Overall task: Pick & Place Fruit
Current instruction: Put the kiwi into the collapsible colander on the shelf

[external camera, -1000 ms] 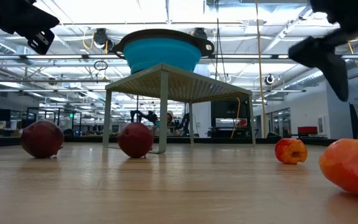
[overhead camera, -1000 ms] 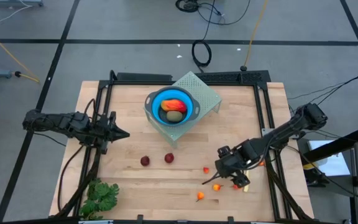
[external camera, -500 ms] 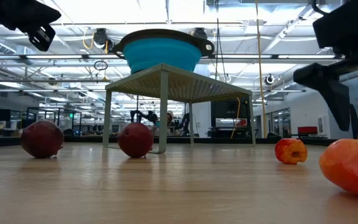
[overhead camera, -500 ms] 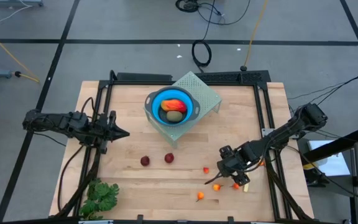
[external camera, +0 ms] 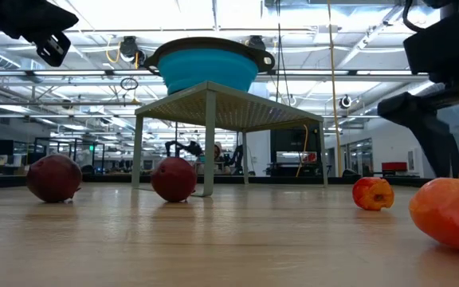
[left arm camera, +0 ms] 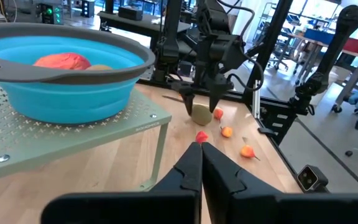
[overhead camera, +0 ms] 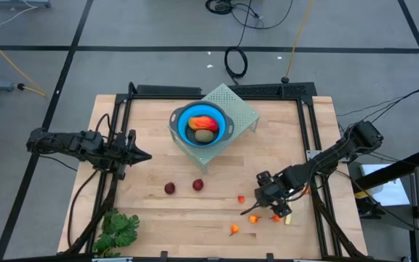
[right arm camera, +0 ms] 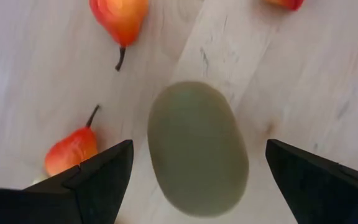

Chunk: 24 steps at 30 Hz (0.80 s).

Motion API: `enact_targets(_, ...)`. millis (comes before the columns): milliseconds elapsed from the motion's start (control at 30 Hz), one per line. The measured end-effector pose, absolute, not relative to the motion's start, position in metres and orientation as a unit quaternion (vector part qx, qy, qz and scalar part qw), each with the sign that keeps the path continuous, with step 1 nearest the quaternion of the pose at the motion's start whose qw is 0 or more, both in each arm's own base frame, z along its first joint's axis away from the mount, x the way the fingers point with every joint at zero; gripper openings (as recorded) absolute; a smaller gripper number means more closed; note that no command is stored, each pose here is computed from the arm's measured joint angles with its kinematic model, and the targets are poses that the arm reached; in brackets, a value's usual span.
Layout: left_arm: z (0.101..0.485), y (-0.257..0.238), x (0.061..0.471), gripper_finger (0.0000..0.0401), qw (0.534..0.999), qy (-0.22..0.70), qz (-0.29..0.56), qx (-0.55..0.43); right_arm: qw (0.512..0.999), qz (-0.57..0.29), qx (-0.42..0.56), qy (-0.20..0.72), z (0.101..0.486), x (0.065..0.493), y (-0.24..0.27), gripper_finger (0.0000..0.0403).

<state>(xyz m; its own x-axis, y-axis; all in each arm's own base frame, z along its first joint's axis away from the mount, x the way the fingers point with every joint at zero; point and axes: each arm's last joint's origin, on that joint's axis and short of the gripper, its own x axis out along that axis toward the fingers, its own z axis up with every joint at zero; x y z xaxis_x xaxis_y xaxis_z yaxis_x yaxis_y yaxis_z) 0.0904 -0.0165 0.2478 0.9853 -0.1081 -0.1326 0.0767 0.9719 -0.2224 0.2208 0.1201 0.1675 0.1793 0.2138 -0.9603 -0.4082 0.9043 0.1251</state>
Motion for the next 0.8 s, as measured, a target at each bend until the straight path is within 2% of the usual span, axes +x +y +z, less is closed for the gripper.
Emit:
enact_targets(167, 0.248, -0.017, 0.09, 0.0016, 0.99, 0.072, -0.047, -0.109, 0.763, 0.203, -0.08, 0.609, 0.162, 0.218, 0.119, 0.0359)
enact_targets(500, 0.248, -0.017, 0.09, 0.0005, 0.99, 0.072, -0.046, -0.111, 0.756, 0.199, -0.084, 0.618, 0.155, 0.213, 0.116, 0.0358)
enact_targets(800, 0.248, -0.017, 0.09, 0.0012, 0.99, 0.072, -0.046, -0.112, 0.769, 0.203, -0.08, 0.6, 0.156, 0.217, 0.118, 0.0324)
